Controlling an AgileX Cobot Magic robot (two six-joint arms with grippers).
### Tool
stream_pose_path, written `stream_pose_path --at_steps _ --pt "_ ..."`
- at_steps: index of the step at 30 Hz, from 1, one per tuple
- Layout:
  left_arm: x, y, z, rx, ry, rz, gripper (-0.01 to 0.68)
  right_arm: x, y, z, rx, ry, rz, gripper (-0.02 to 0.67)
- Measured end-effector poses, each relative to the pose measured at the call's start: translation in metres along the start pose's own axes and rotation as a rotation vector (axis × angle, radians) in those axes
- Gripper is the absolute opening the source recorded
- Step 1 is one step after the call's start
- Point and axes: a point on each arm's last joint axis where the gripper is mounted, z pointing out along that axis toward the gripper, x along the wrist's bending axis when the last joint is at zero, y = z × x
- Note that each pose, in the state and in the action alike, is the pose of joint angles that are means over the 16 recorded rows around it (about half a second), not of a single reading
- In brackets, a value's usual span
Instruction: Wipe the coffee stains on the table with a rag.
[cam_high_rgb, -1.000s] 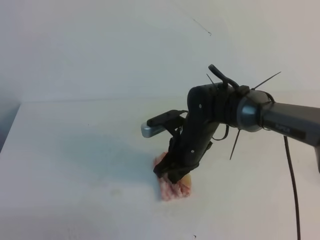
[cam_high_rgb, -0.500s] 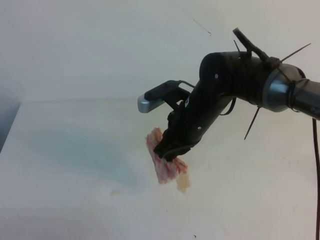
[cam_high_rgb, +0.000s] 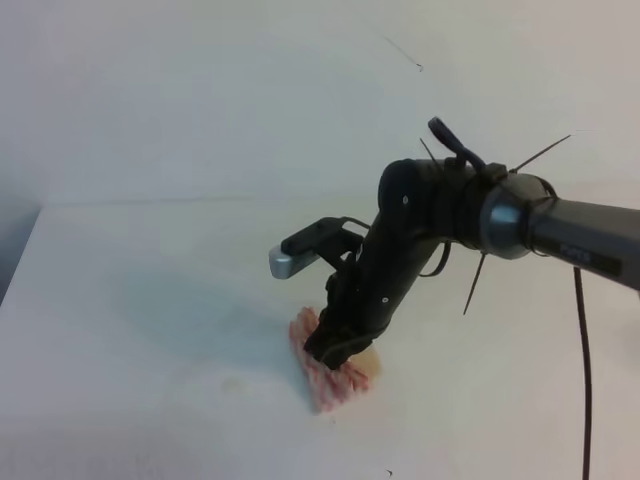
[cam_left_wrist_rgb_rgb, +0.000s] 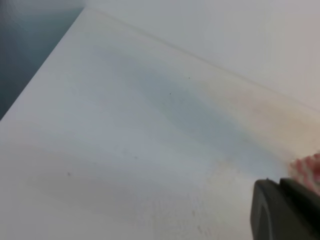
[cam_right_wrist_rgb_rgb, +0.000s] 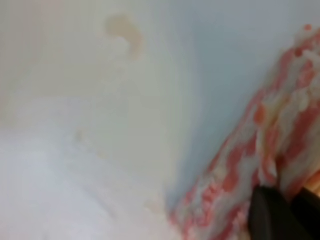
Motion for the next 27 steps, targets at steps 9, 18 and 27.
stream_pose_path --at_steps 9,18,27 --pt "0.0 -0.001 0.0 0.0 0.0 0.0 -0.001 -0.033 -0.011 0.017 0.04 -0.051 0.064 -0.004" --pt "0.0 -0.001 0.0 0.0 0.0 0.0 -0.001 -0.072 -0.027 0.004 0.077 -0.065 0.162 -0.004" --pt "0.0 -0.001 0.0 0.0 0.0 0.0 -0.001 -0.091 -0.036 -0.011 0.072 -0.041 0.201 -0.002"
